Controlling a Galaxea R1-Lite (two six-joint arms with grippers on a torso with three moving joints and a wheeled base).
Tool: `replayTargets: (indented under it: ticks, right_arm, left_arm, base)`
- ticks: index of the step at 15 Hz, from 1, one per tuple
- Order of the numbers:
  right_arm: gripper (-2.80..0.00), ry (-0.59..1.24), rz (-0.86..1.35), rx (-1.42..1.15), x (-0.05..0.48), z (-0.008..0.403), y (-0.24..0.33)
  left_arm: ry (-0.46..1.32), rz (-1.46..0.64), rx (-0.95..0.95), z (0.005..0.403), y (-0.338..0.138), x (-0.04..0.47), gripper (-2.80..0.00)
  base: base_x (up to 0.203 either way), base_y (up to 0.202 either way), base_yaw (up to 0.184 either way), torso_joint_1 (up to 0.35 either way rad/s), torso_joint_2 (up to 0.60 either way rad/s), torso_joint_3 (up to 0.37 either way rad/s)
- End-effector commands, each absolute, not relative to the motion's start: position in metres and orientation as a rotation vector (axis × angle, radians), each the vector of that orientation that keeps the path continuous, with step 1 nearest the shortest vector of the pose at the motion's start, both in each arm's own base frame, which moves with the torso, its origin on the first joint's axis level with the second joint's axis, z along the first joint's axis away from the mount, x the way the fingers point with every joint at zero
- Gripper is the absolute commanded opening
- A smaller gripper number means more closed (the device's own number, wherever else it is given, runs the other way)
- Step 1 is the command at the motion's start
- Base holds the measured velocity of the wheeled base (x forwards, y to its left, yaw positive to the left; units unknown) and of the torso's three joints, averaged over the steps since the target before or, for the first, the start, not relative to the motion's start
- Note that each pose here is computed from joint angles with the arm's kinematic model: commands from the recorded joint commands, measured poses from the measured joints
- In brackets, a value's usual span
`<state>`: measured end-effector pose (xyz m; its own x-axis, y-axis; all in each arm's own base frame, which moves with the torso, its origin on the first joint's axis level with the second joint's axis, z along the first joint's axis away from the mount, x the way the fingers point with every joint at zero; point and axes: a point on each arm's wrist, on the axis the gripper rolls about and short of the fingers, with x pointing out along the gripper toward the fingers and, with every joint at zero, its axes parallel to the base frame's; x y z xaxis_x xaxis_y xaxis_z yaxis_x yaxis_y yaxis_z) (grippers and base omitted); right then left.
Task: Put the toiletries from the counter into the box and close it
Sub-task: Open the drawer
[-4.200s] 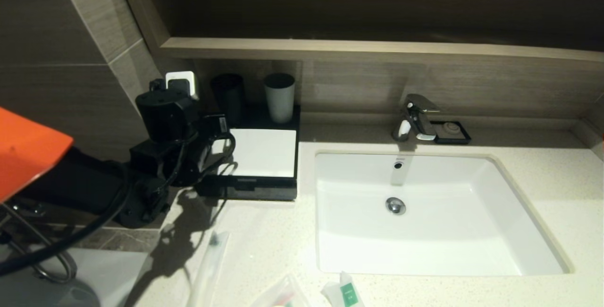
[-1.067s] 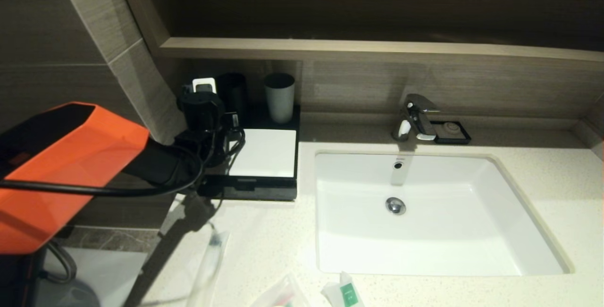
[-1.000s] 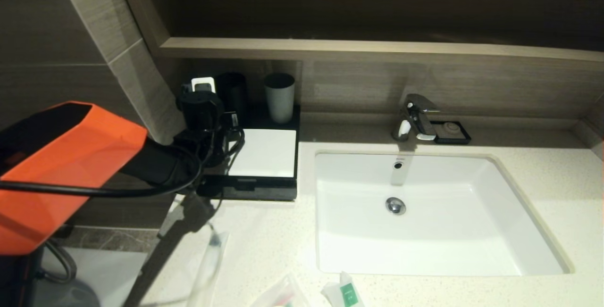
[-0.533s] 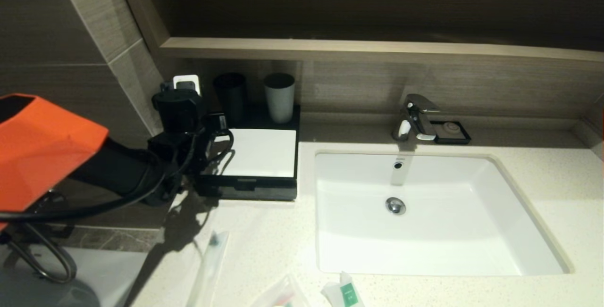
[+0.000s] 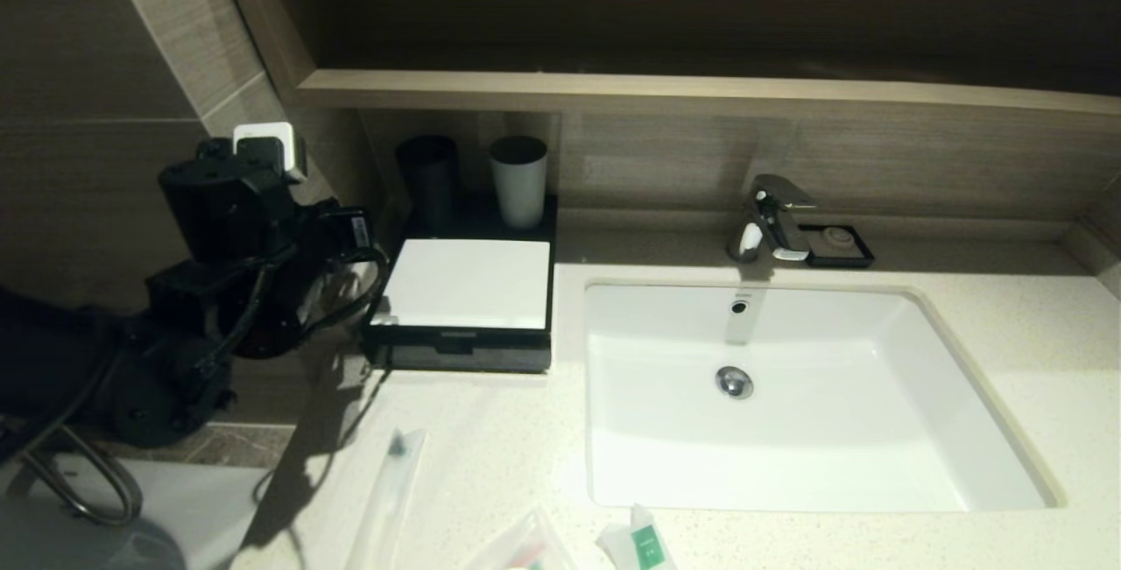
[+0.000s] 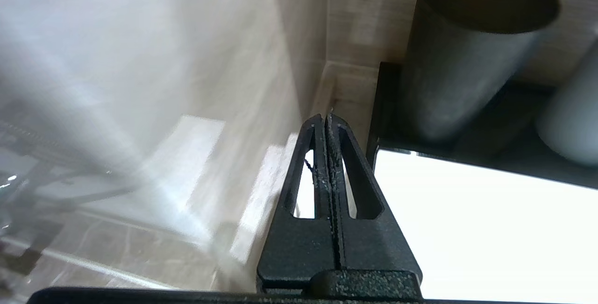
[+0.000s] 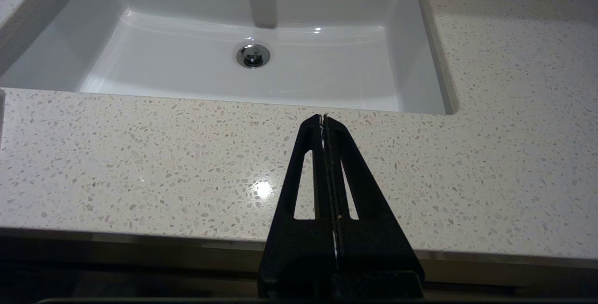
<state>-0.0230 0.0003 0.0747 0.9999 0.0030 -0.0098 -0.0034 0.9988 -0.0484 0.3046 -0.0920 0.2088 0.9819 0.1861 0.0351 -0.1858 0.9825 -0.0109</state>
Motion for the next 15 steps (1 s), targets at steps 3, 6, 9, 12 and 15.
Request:
replayTargets:
  ticks: [3,6,9,12,15]
  right_arm:
    - [-2.80,0.009,0.003,-0.049,-0.023,0.075,0.000]
    - [-2.80,0.010,0.004,-0.049,-0.023,0.075,0.000]
    - [-2.80,0.009,0.005,-0.049,-0.023,0.075,0.000]
    - [-2.80,0.010,0.003,-0.049,-0.023,0.075,0.000]
    - [-2.80,0.009,0.003,-0.049,-0.023,0.075,0.000]
  left_arm:
    - [-0.080,0.162,-0.024,0.226,-0.081,0.263,-2.80]
    - [-0.077,0.146,-0.021,0.225,-0.077,0.243,-2.80]
    - [-0.070,0.116,-0.017,0.225,-0.072,0.224,-2.80]
    - [0.000,0.070,0.016,0.218,-0.067,0.197,-2.80]
    - [0.109,0.009,0.054,0.212,-0.061,0.168,-2.80]
  base:
    - [0.000,0.000,0.000,0.000,0.00,0.000]
    - [0.000,0.000,0.000,0.000,0.00,0.000]
    - [0.000,0.000,0.000,0.000,0.00,0.000]
    - [0.000,0.000,0.000,0.000,0.00,0.000]
    - [0.000,0.000,0.000,0.000,0.00,0.000]
